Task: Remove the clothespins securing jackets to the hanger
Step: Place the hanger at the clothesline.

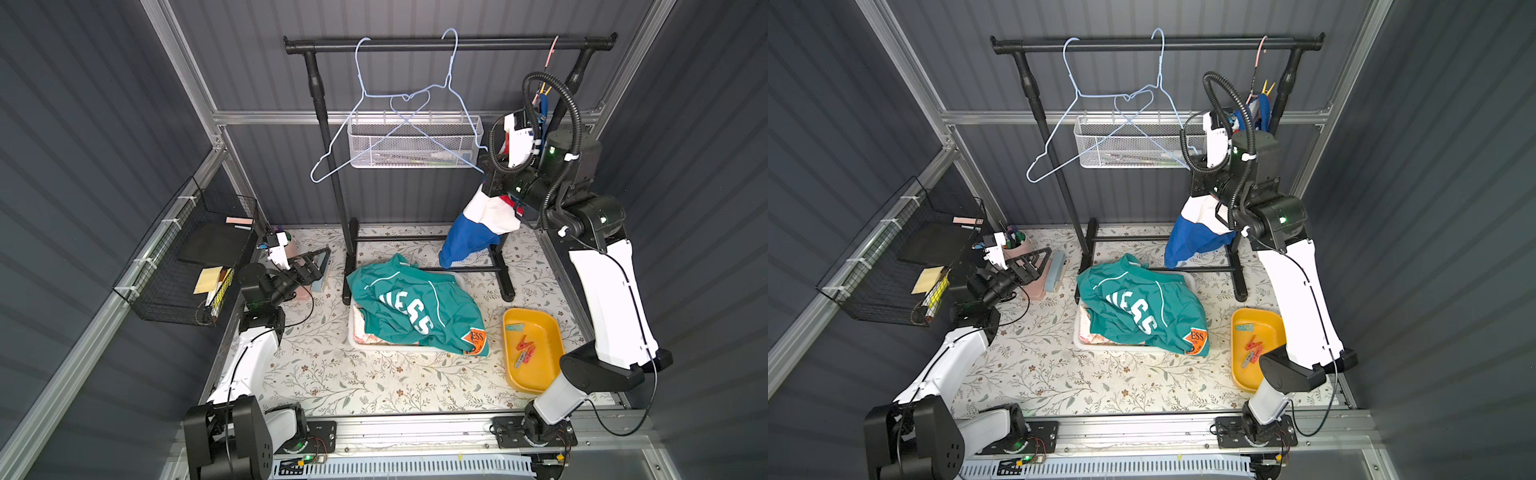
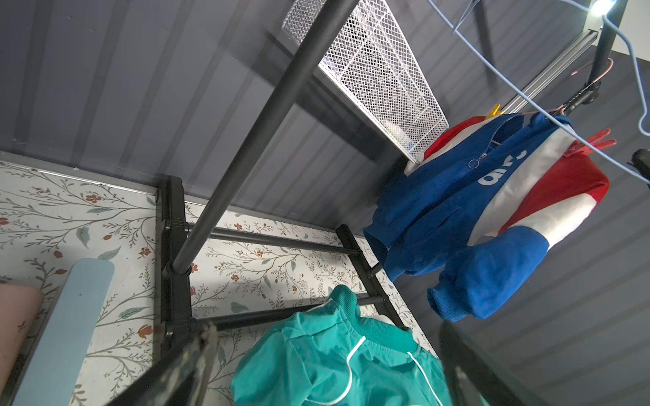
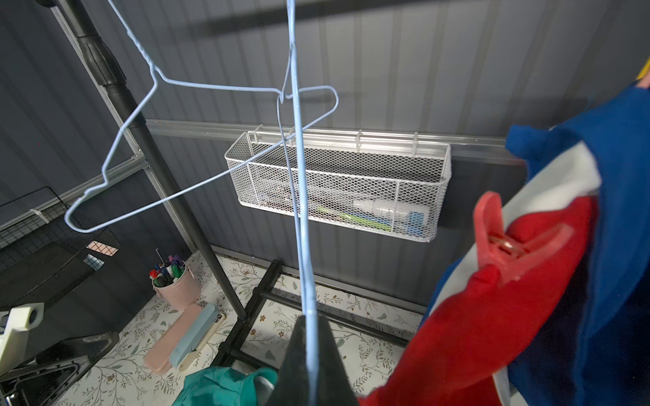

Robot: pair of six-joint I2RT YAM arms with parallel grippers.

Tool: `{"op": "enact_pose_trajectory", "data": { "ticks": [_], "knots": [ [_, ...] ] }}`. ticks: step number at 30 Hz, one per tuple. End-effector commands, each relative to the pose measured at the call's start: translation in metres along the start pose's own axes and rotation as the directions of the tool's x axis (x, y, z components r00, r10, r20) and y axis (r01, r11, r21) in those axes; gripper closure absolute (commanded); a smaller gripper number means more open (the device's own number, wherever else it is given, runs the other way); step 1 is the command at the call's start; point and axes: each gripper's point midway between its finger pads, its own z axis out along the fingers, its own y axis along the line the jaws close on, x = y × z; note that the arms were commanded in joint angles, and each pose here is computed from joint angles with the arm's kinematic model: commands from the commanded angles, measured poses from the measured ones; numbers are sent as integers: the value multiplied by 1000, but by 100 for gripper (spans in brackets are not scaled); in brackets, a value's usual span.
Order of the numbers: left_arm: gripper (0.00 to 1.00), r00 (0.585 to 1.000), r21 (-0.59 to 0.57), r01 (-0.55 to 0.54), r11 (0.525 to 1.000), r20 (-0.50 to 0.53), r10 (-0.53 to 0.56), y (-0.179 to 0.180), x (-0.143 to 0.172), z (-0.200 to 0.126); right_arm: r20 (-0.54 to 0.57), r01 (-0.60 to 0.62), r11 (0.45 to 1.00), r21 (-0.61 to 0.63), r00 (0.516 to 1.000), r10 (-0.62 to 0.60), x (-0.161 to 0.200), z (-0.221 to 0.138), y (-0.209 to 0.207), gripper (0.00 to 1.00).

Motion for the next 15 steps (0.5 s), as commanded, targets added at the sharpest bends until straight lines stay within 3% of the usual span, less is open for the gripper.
{"op": "enact_pose_trajectory", "data": {
  "ticks": [1, 4, 5, 10, 13, 15],
  "knots": [
    [1, 999, 10, -35, 999, 5, 35, -3, 1, -4, -2, 18, 1000, -7, 1000, -18, 2, -6, 4, 100],
    [1, 999, 9, -35, 999, 3, 35, -3, 1, -4, -2, 16, 1000, -17, 1000, -16, 3, -9, 7, 100],
    [1, 999, 9, -36, 999, 4, 36, -3, 1, -4, 0, 13, 1000, -25, 1000, -13, 2, -12, 9, 95],
    [1, 998, 1, -58, 998, 18, 58, -5, -4, -5, 4, -5, 998, -70, 1000, 5, 5, -16, 17, 43],
    [1, 996, -3, -83, 997, 26, 83, -8, -8, -3, 17, -18, 995, -101, 1000, 20, 4, -21, 22, 22],
    [1, 993, -11, -115, 993, -1, 115, -11, -4, 5, 27, -27, 993, -116, 999, 31, 3, -25, 24, 16]
  ]
}}
